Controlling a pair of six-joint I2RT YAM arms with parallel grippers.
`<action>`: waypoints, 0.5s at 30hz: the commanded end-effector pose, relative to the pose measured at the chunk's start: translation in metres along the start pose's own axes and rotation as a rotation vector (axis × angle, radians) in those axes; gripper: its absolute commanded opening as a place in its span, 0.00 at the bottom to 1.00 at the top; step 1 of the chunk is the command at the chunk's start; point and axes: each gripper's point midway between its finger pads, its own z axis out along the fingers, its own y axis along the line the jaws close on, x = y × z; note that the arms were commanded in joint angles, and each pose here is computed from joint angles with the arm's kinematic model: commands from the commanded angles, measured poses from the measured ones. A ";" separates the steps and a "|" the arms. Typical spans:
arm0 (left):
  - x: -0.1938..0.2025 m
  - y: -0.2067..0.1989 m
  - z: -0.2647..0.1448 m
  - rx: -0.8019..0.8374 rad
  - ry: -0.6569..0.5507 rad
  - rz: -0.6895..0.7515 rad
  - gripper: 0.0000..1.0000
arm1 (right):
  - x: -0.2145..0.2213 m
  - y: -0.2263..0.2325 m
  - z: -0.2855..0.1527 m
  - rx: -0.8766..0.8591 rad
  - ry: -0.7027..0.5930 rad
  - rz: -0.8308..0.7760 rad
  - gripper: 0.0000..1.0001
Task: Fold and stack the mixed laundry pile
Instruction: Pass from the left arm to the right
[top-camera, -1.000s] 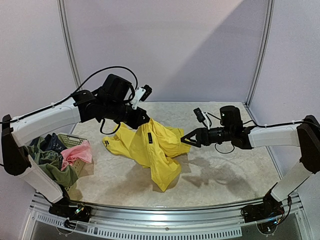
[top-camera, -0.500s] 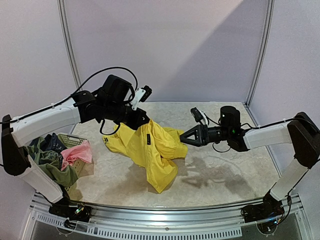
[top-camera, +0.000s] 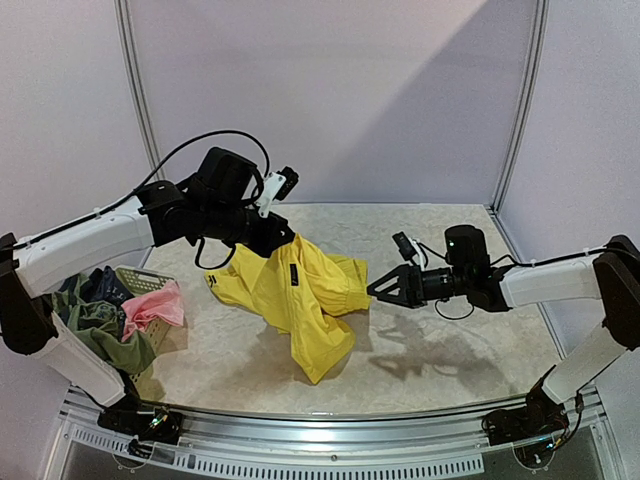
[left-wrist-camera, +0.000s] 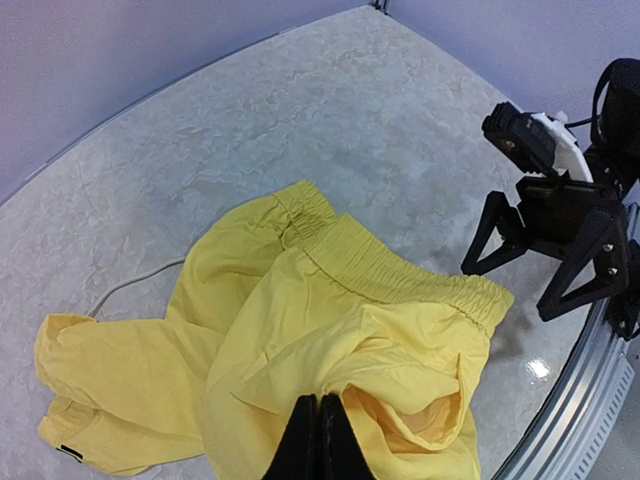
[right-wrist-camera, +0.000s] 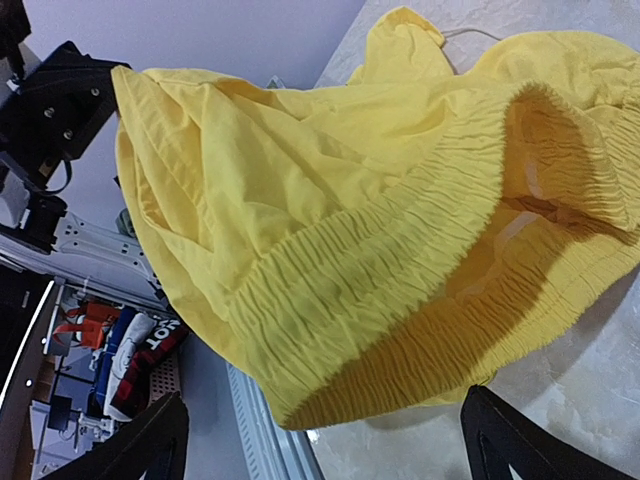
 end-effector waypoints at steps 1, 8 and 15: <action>-0.002 0.003 0.000 -0.003 -0.012 0.003 0.00 | -0.009 0.016 0.008 -0.134 -0.024 -0.017 0.94; -0.002 0.003 0.000 -0.002 -0.011 -0.001 0.00 | -0.015 0.058 0.003 -0.395 -0.006 -0.035 0.86; 0.001 0.001 0.000 0.000 -0.006 -0.002 0.00 | -0.022 0.090 -0.011 -0.549 -0.017 -0.070 0.72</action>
